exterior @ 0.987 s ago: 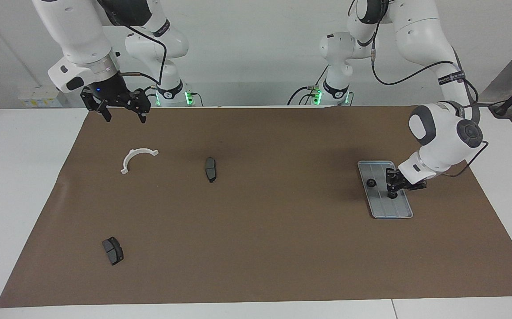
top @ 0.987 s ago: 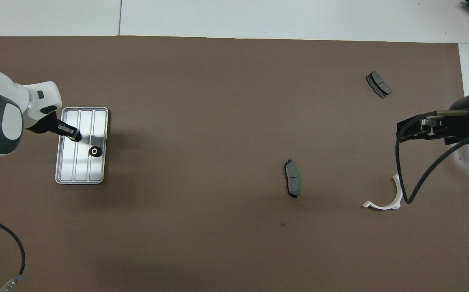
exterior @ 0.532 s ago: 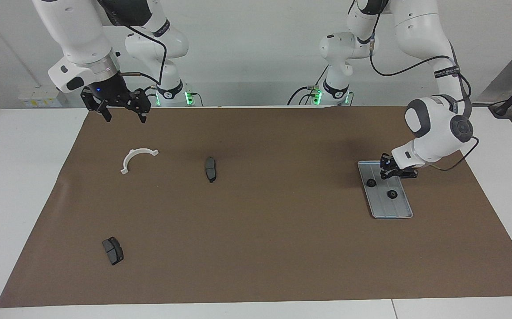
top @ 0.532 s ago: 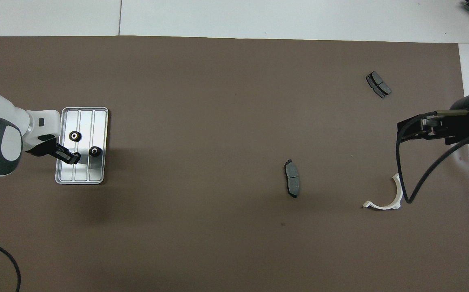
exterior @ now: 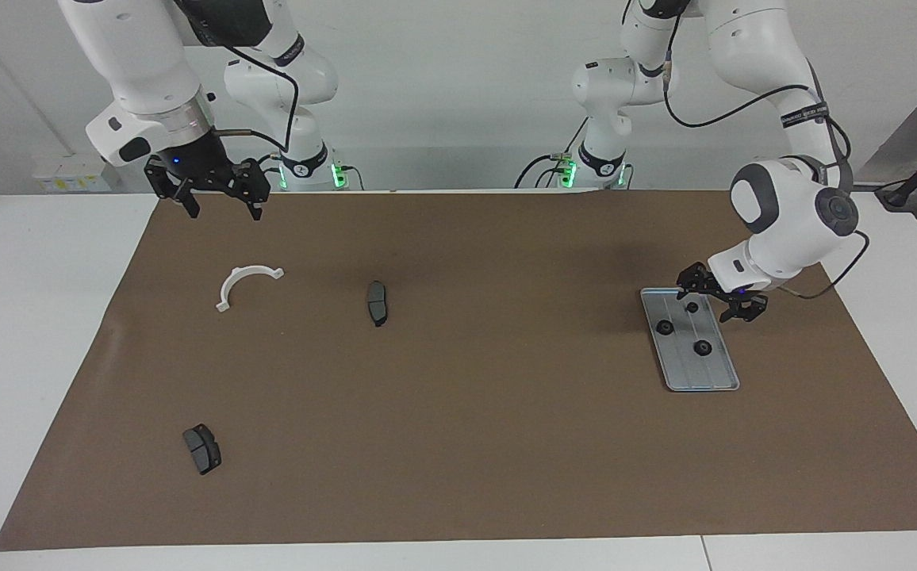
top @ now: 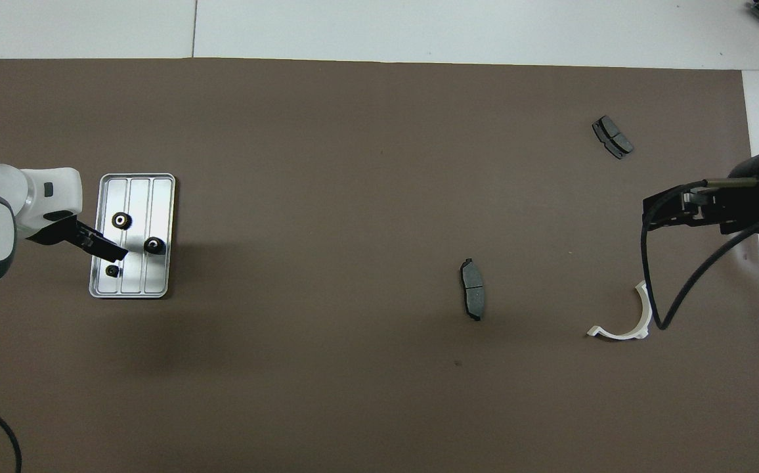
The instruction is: Pick bearing gear from pile to tray
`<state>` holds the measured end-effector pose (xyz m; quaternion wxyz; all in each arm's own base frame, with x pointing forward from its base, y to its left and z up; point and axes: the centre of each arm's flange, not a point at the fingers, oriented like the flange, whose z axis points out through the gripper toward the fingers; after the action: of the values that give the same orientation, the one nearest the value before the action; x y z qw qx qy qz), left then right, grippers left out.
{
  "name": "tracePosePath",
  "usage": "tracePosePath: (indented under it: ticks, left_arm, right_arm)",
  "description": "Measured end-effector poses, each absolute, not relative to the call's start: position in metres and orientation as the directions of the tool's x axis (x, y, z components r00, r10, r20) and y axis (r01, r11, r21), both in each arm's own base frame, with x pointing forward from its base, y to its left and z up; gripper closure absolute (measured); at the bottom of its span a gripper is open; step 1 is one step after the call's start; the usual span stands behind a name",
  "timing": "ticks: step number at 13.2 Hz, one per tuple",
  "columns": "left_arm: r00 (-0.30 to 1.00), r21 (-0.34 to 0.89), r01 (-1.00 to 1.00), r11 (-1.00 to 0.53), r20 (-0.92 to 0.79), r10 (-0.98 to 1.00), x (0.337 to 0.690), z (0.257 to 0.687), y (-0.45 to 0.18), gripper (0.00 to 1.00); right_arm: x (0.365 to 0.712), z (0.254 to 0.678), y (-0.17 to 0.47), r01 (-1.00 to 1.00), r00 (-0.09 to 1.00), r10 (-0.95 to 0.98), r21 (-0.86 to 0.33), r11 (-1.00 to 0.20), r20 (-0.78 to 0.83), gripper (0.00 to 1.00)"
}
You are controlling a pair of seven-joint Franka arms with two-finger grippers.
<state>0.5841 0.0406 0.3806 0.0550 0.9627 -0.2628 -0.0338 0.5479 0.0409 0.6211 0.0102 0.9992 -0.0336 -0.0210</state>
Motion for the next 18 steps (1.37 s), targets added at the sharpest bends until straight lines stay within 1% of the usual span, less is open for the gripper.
tracePosePath:
  ticks: [3,5,7,10,18]
  left_arm:
    - [0.958,0.077,-0.286,-0.955,0.036,-0.284,0.594,0.438,0.037,0.0]
    - [0.979,0.071,-0.198,-0.978,0.051,-0.195,0.6,0.461,0.018,0.0]
    - [0.983,0.046,-0.182,-0.982,0.041,-0.18,0.604,0.485,-0.01,0.0]
    - [0.984,0.04,-0.175,-0.984,0.041,-0.173,0.605,0.533,-0.023,0.0]
    - [0.984,0.045,-0.179,-0.983,0.017,-0.179,0.588,0.571,-0.026,0.0]
  right_arm:
    - [0.548,0.621,0.041,-0.067,0.997,-0.068,0.022,-0.998,-0.041,0.0]
    - [0.548,0.621,0.041,-0.067,0.997,-0.068,0.022,-0.998,-0.041,0.0]
    - [0.548,0.621,0.041,-0.067,0.997,-0.068,0.022,-0.998,-0.041,0.0]
    - [0.548,0.621,0.041,-0.067,0.997,-0.068,0.022,-0.998,-0.041,0.0]
    - [0.548,0.621,0.041,-0.067,0.997,-0.068,0.022,-0.998,-0.041,0.0]
